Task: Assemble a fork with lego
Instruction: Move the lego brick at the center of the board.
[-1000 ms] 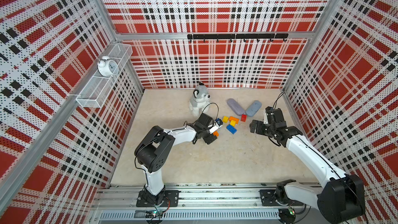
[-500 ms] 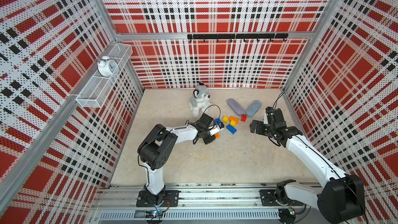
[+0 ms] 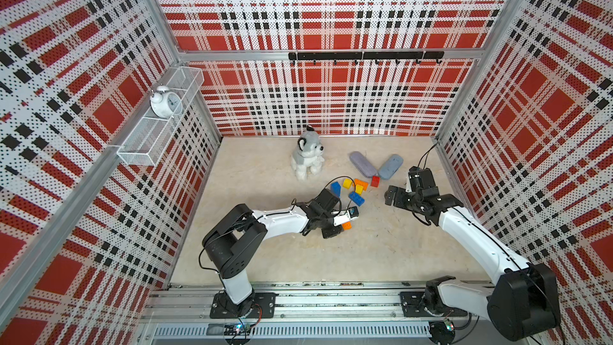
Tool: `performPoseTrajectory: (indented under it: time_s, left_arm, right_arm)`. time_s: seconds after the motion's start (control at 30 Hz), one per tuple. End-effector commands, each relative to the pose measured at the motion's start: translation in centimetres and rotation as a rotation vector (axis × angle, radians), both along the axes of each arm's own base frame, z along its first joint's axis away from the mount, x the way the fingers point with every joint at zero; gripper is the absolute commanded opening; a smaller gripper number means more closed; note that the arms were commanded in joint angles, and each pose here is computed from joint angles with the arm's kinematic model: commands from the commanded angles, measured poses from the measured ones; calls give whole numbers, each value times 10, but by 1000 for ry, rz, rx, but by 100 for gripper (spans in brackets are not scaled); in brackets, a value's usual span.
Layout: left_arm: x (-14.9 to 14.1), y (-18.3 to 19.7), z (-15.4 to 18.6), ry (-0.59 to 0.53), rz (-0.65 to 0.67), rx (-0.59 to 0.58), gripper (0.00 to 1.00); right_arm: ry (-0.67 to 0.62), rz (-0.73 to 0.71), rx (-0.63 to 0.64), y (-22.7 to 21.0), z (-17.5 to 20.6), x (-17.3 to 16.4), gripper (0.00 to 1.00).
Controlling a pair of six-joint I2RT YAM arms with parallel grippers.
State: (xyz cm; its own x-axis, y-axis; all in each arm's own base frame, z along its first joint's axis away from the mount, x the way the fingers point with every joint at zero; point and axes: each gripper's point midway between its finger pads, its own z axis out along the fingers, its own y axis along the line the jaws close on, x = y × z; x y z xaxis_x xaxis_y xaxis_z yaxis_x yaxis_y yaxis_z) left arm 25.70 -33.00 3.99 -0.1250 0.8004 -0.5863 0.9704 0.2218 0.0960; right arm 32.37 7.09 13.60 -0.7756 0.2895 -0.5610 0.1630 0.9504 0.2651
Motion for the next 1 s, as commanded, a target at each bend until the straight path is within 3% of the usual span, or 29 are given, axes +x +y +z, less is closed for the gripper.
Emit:
performPoseTrajectory:
  time_s: [0.0, 0.57, 0.73, 0.87, 0.97]
  left_arm:
    - [0, -4, -9, 16, 11, -11, 29]
    - [8, -3, -7, -19, 20, 2, 55]
    - [13, -2, 34, -65, 51, -115, 61]
    - [22, 12, 91, -158, 136, -288, 68]
    - [30, 37, 133, -238, 226, -420, 76]
  right_arm:
    - [29, -67, 20, -5, -6, -1, 100]
    - [72, -30, 14, -1, -11, -2, 100]
    - [100, 21, 20, 13, -15, 5, 94]
    - [129, 76, -52, 32, -20, 19, 86]
    - [132, 77, -18, 57, -27, 37, 79]
